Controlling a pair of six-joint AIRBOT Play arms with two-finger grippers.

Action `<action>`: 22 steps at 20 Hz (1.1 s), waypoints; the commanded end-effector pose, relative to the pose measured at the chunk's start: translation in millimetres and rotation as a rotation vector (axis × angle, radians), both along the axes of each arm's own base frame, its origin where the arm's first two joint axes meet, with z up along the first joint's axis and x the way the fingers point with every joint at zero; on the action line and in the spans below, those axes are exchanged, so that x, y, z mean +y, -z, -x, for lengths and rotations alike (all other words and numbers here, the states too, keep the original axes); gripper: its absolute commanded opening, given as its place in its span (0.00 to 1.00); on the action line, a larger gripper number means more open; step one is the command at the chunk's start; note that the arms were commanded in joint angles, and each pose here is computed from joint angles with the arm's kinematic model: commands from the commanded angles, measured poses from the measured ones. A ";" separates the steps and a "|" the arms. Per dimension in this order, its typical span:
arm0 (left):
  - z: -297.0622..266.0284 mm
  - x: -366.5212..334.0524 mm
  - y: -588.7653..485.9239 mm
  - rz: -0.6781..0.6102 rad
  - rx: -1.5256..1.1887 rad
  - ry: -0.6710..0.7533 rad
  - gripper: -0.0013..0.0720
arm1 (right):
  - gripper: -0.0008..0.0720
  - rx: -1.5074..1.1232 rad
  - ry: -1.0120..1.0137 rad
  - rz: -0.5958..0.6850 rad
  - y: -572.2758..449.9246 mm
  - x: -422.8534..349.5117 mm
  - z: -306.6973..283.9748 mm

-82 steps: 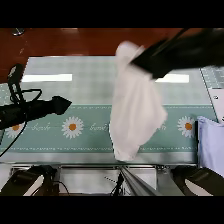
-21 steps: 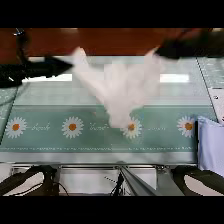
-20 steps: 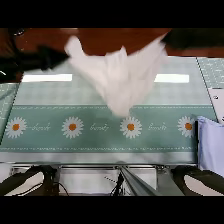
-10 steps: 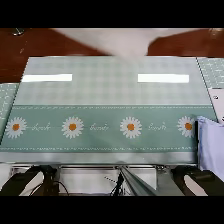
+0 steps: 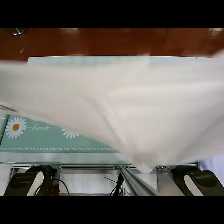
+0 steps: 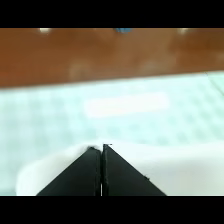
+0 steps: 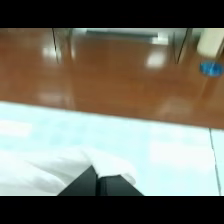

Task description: Fold the shirts.

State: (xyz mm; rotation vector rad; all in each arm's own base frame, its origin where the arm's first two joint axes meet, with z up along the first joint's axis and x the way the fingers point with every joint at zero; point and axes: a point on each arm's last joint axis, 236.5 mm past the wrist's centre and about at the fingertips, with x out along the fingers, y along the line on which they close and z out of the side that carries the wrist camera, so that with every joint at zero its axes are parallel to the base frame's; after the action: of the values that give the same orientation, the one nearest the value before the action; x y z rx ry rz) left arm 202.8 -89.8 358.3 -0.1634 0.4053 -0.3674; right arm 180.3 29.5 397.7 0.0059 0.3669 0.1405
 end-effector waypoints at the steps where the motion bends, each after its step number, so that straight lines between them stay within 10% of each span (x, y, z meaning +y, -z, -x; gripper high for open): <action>1: -3.0 -20.3 126.0 0.110 0.310 0.073 0.05 | 0.05 0.224 0.028 -0.020 86.0 0.6 -29.1; 18: -11.4 -102.7 407.3 0.300 0.941 0.161 0.05 | 0.07 0.706 0.035 -0.251 336.3 52.5 -284.1; 19: -8.3 -108.8 404.6 0.316 0.950 0.177 0.18 | 0.33 0.716 0.048 -0.304 336.4 49.6 -285.1; 20: -4.4 -112.6 401.6 0.315 0.961 0.199 0.66 | 0.69 0.721 0.055 -0.357 333.3 46.1 -285.5; 21: 0.0 -113.6 397.7 0.295 0.968 0.235 0.97 | 0.87 0.729 0.059 -0.400 327.3 38.2 -283.9; 22: 5.9 -109.0 392.0 0.249 0.988 0.278 0.98 | 0.87 0.738 0.066 -0.434 319.6 26.0 -280.3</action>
State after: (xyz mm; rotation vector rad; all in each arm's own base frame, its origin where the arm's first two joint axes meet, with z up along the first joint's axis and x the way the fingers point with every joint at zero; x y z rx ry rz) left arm 213.4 -192.1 -38.7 -0.5849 1.2942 -0.5269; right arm 461.4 65.1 73.7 0.3754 1.0383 0.1299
